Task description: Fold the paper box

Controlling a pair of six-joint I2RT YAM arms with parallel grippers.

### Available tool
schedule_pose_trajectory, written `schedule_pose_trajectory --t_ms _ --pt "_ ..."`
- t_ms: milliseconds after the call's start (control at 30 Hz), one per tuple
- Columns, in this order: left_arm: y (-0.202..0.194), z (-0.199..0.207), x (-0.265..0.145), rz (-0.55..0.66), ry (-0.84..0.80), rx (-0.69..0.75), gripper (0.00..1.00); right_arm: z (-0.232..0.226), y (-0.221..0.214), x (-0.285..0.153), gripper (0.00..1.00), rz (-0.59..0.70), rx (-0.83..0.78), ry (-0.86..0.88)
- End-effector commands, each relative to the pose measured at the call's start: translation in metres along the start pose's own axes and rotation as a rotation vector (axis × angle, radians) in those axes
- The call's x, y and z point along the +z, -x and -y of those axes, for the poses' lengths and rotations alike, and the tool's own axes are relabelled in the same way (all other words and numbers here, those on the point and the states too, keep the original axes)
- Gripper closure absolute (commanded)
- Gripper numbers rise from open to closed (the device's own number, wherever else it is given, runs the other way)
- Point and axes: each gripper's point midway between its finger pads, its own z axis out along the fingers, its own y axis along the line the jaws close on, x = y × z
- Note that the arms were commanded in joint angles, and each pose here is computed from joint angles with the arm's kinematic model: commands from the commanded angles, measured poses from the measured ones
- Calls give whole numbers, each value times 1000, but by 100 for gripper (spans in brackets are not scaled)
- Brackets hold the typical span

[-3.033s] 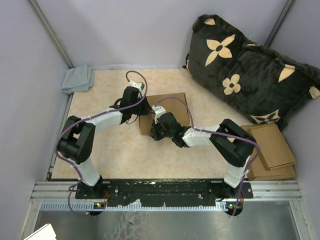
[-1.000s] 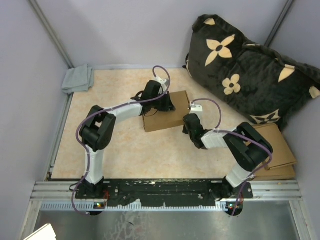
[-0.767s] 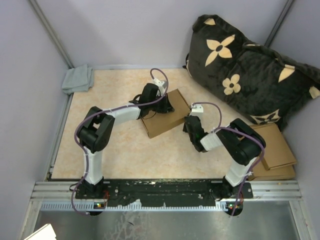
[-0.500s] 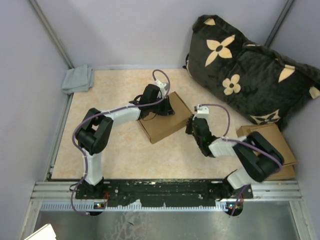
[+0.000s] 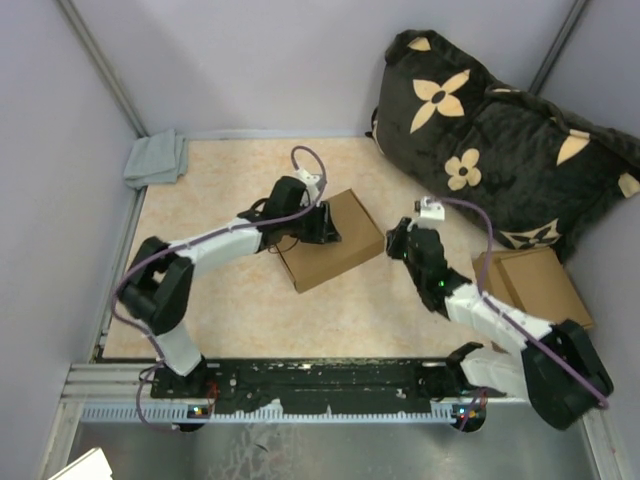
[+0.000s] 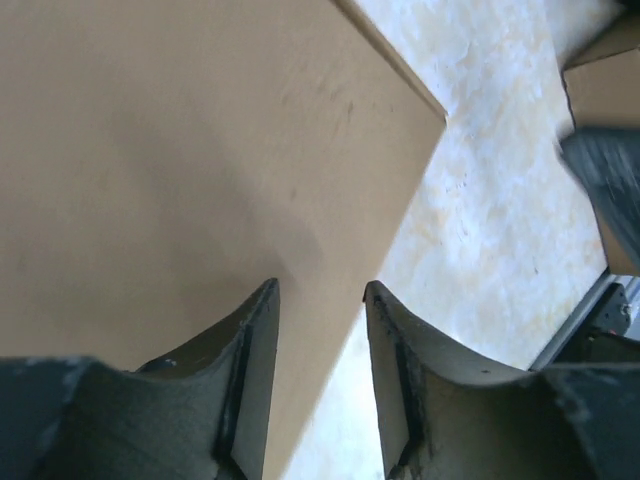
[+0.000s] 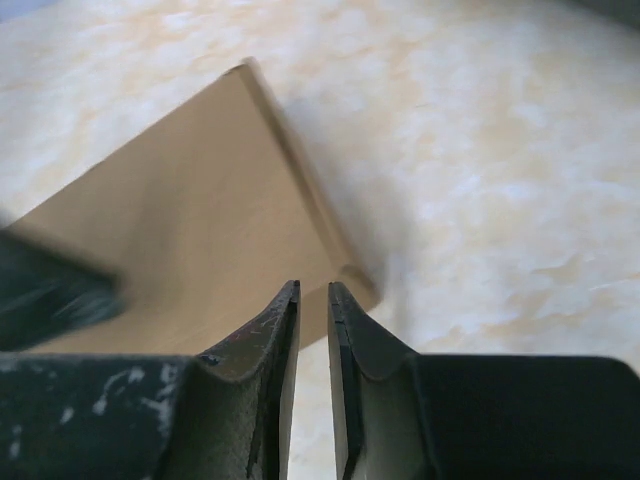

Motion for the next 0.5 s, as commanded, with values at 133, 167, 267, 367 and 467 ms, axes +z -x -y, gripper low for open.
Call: schedule_pose_trajectory --t_ms 133,167,267,367,467 --pt "-13 -7 -116 227 167 -145 43 -19 13 64 49 -236 -59 62" --pt "-19 -13 -126 250 192 -169 41 -29 13 67 47 -249 -63 115" --pt "-40 -35 -149 327 280 -262 31 -39 13 78 40 -268 -67 157" --pt "-63 -57 -150 341 336 -325 28 -39 4 90 37 -311 -76 161" --pt "-70 -60 -139 328 321 -337 27 -36 -9 98 35 -357 -87 156"
